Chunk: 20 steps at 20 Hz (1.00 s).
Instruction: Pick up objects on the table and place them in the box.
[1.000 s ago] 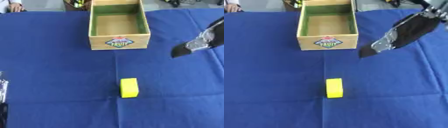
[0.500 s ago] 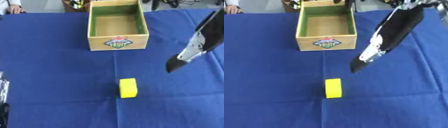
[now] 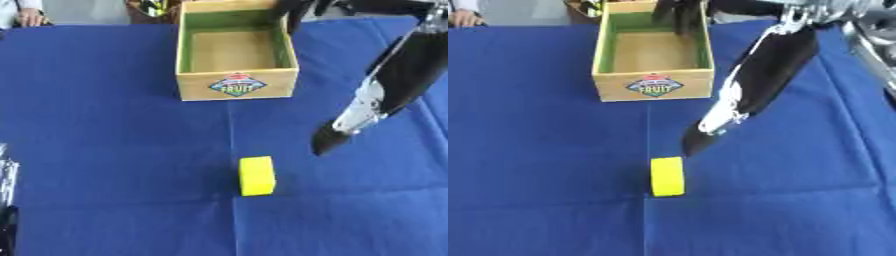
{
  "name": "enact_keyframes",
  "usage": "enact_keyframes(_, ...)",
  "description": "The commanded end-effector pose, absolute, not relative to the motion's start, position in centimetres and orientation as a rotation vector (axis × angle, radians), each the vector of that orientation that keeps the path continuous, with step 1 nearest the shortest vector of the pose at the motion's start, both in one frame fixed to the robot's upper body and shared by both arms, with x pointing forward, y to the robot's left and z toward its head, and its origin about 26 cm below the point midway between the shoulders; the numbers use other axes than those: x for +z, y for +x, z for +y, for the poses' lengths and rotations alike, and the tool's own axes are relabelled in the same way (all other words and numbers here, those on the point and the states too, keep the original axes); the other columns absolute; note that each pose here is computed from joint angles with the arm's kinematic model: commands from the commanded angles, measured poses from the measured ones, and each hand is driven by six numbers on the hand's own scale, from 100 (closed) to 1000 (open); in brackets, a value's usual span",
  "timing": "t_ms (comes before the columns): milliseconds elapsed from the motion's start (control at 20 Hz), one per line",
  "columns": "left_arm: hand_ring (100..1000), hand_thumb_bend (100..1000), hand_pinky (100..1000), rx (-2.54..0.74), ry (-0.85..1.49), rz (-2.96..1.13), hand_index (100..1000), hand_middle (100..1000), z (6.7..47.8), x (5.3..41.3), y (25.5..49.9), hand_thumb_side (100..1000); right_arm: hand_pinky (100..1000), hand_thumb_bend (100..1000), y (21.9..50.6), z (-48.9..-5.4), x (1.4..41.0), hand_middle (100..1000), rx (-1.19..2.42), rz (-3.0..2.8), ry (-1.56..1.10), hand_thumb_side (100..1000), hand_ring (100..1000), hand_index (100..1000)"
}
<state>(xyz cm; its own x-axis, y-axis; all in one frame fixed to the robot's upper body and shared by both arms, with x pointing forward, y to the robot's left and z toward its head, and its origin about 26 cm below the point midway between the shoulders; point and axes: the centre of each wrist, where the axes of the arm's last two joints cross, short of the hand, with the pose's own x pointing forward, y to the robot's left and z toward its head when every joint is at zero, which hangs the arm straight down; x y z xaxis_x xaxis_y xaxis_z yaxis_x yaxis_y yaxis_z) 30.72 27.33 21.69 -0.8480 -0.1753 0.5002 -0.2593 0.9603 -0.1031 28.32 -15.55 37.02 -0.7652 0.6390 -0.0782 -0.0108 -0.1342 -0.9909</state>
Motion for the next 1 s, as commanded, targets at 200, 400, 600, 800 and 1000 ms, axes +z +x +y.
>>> enact_keyframes(200, 533, 301, 453, 0.215, 0.303, -2.636, 779, 577, 27.2, 22.5, 30.5, 1000, 777, 876, 28.2, -15.2, 36.5, 677, 1.947, -1.683, -0.734, 541, 826, 872)
enact_keyframes(400, 533, 301, 453, 0.215, 0.3, -2.638, 779, 577, 27.2, 22.5, 30.5, 1000, 774, 864, 29.0, -14.6, 35.3, 679, 1.976, -1.635, -0.737, 529, 824, 869)
enact_keyframes(600, 533, 302, 452, 0.215, 0.296, -2.638, 779, 577, 27.1, 22.5, 30.5, 1000, 770, 850, 30.1, -14.2, 33.7, 676, 1.983, -1.599, -0.75, 550, 823, 866)
enact_keyframes(800, 533, 302, 452, 0.218, 0.294, -2.638, 779, 577, 27.1, 22.5, 30.5, 1000, 762, 846, 31.1, -14.1, 32.3, 664, 1.974, -1.593, -0.785, 553, 817, 862)
enact_keyframes(1000, 533, 301, 452, 0.218, 0.292, -2.639, 778, 577, 27.1, 22.5, 30.5, 1000, 759, 843, 31.9, -13.8, 30.9, 657, 1.991, -1.575, -0.801, 545, 815, 854)
